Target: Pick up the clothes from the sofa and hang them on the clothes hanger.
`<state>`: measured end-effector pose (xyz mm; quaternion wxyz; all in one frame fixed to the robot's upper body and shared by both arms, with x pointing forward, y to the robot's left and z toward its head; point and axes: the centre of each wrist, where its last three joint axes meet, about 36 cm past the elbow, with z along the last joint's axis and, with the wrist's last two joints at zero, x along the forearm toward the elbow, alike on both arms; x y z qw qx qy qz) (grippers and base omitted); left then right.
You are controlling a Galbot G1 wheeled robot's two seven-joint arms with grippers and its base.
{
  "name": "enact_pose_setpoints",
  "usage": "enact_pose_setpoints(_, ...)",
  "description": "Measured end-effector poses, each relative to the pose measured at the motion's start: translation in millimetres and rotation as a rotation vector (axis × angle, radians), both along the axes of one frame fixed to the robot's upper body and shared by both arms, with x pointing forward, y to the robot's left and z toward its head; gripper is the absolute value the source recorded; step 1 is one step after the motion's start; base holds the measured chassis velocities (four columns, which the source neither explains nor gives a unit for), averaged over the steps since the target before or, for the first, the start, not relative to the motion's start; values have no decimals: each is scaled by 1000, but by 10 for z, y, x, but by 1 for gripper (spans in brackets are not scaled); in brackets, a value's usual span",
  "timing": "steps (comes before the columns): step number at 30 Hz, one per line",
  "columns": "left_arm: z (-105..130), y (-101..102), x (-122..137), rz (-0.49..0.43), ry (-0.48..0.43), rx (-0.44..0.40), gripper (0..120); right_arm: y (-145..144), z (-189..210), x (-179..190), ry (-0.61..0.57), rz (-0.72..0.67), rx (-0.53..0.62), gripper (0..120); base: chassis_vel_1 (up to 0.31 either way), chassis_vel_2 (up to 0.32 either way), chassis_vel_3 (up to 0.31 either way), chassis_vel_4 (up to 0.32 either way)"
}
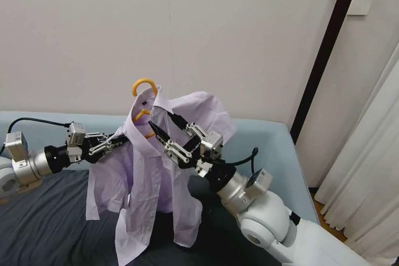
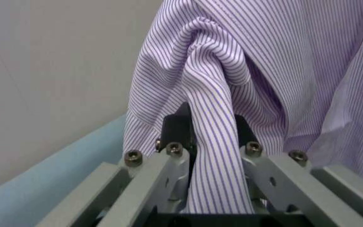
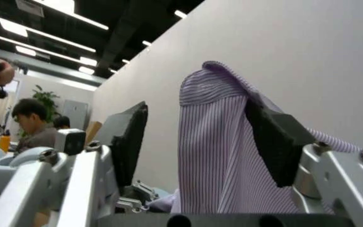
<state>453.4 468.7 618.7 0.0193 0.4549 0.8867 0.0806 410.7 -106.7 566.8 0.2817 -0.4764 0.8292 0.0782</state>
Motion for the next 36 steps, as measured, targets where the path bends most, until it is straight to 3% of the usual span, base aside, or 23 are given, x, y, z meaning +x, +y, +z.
enact_pose_setpoints(4,-7,-8,-2,-2,0,-3,7,-35,-25,46,54,-135,-80,79,0,0,0,0)
enact_pose_setpoints(7,-9,-12,-4,-3,0,-4,7,-42,-34,55,67,-163,-102,81,0,0,0,0)
enact_pose_setpoints(8,-19,-27,-9,-9,1,-8,7,-63,-71,85,104,-247,-170,92,0,0,0,0)
enact_pose_setpoints(11,-29,-40,-16,-16,1,-12,7,-83,-115,114,122,-285,-226,99,0,0,0,0)
enact_pose_setpoints(15,-37,-37,-17,-16,1,-15,7,-119,-128,61,160,-286,-299,100,0,0,0,0)
enact_pose_setpoints(20,44,52,30,15,-26,-25,7,-310,-177,-84,199,-112,-400,100,0,0,0,0)
enact_pose_setpoints(23,58,81,41,19,-28,-26,7,-383,-218,-75,186,-142,-439,100,0,0,0,0)
enact_pose_setpoints(28,66,148,55,-20,-20,7,7,-677,48,244,90,-378,-408,100,0,0,0,0)
enact_pose_setpoints(32,145,225,80,-89,-12,53,7,-909,261,417,37,-397,-410,100,0,0,0,0)
enact_pose_setpoints(36,243,342,108,-163,4,148,7,-1089,369,512,-12,-324,-466,100,0,0,0,0)
